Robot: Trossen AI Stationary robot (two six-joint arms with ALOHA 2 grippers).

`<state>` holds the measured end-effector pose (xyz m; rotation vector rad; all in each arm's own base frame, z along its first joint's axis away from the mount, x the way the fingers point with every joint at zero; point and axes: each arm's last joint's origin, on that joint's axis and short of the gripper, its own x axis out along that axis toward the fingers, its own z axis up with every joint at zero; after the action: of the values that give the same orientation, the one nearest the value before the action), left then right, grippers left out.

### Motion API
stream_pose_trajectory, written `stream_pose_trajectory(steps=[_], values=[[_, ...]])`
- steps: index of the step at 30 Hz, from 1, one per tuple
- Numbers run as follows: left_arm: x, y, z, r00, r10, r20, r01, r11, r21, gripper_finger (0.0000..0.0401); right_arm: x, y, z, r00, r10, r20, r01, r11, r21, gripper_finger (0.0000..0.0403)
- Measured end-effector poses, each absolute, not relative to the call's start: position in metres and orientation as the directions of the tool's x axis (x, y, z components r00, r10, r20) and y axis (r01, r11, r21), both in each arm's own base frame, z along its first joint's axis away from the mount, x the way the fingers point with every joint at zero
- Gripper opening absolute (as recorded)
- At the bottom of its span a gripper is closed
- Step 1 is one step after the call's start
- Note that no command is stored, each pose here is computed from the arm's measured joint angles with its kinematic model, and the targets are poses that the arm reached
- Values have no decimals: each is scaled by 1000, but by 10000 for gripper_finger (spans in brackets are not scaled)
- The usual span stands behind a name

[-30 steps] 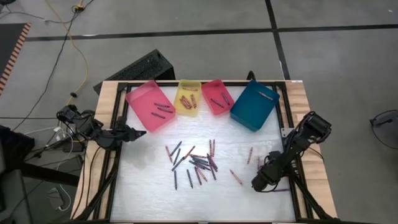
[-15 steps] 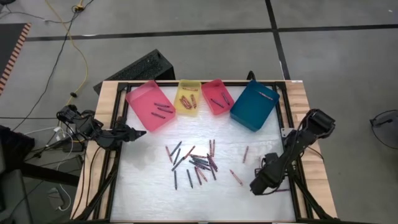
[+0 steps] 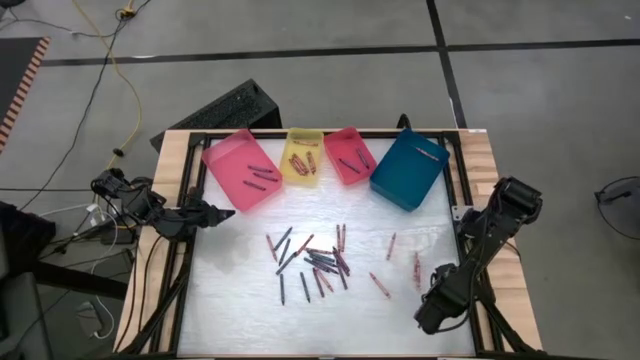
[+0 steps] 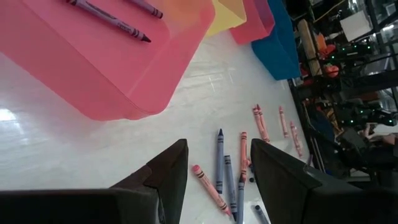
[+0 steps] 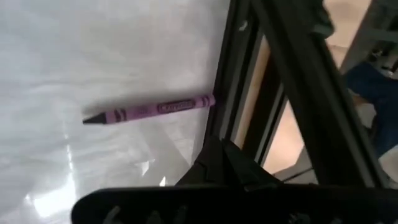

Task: Sort crayons
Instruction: Put the violet crayon into the pink bin

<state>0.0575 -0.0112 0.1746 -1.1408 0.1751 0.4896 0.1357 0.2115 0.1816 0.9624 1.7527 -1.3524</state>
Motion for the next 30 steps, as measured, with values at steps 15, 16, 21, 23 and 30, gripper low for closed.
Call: stream_pose_trajectory(steps=[15,16,21,23,30], values=[[57,-11,175,882,283,-378,-459,325,-827,165,123,225,178,-261,14,-965,680,712,-174,36],[57,-11,175,882,283,-377,-459,325,-827,165,123,225,178,-260,14,-966,656,736,-166,49],[57,-11,175,882,282,-378,-458,325,-827,165,124,227,178,-248,35,-968,565,817,-116,127],[57,-11,175,882,283,-378,-459,325,-827,165,125,229,178,-236,53,-970,531,844,-83,156],[57,-11,175,882,283,-378,-458,325,-827,165,125,228,169,-201,55,-978,455,890,-43,189]])
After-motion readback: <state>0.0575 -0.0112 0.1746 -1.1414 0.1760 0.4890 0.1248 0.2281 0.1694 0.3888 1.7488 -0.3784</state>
